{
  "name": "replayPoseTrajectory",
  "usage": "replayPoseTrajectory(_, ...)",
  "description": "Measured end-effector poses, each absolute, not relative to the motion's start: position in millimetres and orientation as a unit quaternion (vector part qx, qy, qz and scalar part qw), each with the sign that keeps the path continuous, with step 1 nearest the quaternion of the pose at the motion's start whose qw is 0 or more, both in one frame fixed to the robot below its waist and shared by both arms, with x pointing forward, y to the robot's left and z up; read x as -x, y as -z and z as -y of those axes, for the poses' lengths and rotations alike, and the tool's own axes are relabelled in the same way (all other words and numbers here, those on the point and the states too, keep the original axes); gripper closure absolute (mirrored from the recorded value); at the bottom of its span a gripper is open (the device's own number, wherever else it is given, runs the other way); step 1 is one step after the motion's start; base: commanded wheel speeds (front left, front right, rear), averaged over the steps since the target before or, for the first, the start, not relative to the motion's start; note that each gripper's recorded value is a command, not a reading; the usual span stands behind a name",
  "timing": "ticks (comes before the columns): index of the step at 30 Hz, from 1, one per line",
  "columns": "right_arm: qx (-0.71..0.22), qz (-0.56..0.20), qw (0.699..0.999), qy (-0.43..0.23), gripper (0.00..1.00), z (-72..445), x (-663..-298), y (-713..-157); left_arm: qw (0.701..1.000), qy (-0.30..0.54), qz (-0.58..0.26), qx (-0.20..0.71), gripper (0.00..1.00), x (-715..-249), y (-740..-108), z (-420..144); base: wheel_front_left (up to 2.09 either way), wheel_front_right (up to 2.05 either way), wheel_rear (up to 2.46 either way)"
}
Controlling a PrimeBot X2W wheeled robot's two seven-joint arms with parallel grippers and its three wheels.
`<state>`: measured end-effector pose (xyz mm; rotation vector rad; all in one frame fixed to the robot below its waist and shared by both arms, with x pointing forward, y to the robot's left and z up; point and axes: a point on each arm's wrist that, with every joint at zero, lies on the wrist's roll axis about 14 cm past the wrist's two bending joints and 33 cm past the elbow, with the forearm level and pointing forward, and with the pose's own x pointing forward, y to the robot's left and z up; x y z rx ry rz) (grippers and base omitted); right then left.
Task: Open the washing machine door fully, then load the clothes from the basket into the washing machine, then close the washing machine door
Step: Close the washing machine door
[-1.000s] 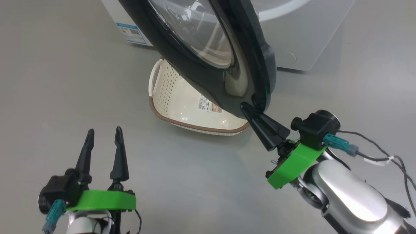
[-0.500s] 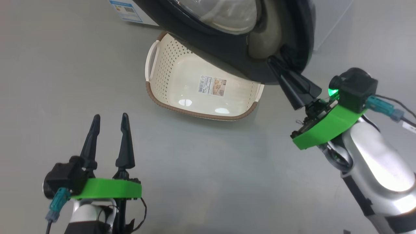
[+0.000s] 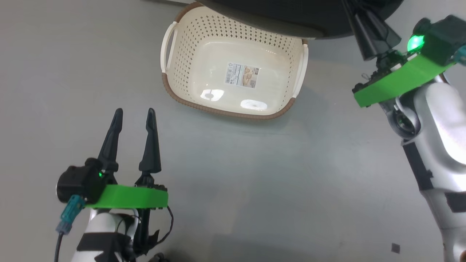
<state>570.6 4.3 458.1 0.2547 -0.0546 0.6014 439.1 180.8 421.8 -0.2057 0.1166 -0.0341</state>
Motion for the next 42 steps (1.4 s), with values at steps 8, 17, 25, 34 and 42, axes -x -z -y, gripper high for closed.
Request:
replayPoseTrajectory(8, -0.121, 0.038, 0.951, -0.282, 1.0, -4, -615, -457, 0.992, 0.02, -0.067, 0.107, 0.0, -449, -411, -179, 0.0, 0.0, 0.0)
replayPoseTrajectory(17, -0.116, 0.045, 0.959, -0.256, 1.0, 9, -659, -449, 0.99, 0.026, -0.079, 0.117, 0.0, -459, -396, -175, 0.0, 0.0, 0.0)
replayPoseTrajectory(25, -0.114, 0.041, 0.96, -0.251, 1.0, 8, -676, -441, 0.989, 0.03, -0.08, 0.122, 0.0, -467, -391, -173, 0.0, 0.0, 0.0)
replayPoseTrajectory(34, -0.105, 0.043, 0.961, -0.252, 1.0, 11, -674, -452, 0.989, 0.039, -0.068, 0.125, 0.0, -469, -401, -167, 0.0, 0.0, 0.0)
replayPoseTrajectory(42, -0.11, 0.03, 0.96, -0.256, 1.0, 20, -642, -460, 0.991, 0.053, -0.042, 0.117, 0.0, -469, -423, -159, 0.0, 0.0, 0.0)
